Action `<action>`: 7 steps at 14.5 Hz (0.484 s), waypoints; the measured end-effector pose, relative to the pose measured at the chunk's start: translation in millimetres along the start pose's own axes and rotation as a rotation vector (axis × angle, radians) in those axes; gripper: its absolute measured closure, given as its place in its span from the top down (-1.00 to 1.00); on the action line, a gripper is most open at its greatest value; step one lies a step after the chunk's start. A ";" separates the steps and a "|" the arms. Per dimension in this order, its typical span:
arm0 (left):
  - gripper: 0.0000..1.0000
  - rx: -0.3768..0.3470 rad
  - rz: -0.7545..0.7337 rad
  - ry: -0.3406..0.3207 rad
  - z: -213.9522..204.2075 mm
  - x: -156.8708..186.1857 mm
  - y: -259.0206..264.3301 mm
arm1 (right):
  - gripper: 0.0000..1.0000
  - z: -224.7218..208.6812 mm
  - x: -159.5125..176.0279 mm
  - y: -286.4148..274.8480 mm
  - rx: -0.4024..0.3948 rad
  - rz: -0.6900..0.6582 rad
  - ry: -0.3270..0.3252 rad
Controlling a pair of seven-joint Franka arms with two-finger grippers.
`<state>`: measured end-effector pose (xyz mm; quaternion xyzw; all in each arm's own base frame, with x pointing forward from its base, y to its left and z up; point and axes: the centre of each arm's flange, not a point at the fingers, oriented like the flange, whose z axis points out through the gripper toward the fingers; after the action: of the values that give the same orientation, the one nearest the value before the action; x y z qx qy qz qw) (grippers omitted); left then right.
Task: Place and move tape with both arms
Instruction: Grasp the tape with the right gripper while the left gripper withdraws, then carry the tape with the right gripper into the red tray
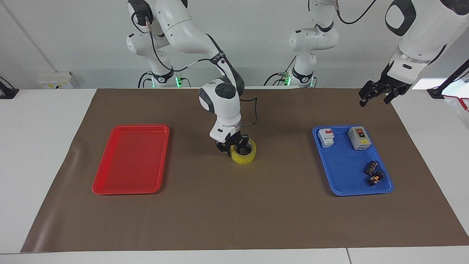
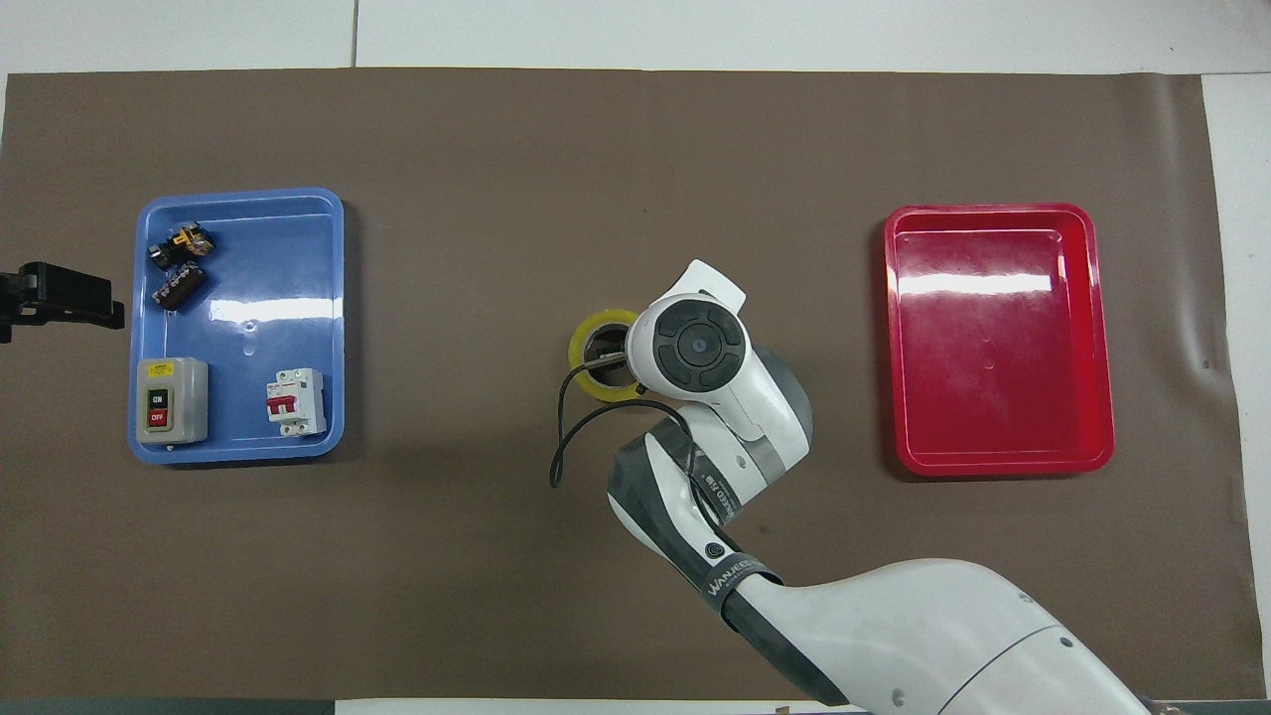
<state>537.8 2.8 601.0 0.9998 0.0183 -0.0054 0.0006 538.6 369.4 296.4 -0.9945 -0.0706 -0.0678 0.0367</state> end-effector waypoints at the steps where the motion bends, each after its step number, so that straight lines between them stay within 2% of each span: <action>1: 1.00 0.000 0.001 -0.002 0.2 -0.2 0.3 | -0.14 1.1 -0.9 0.4 -0.001 0.000 -0.002; 2: 1.00 0.000 0.001 -0.002 0.2 -0.2 0.4 | -0.14 2.4 -1.9 0.9 -0.002 0.000 -0.005; 4: 1.00 0.000 0.001 -0.008 0.6 -0.8 0.4 | -0.49 4.2 -3.5 1.7 -0.004 0.001 -0.009; 5: 1.00 0.000 0.002 -0.012 0.7 -1.3 0.4 | -0.57 4.1 -3.4 2.0 -0.005 0.001 -0.009; 7: 1.00 0.000 0.002 -0.010 -1.0 -1.4 0.4 | -0.57 3.7 -3.0 2.4 -0.008 0.002 -0.014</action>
<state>536.5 2.4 602.1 0.9998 0.0174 -0.0104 0.0005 536.5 366.9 292.1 -0.9952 -0.0694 -0.0612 0.0325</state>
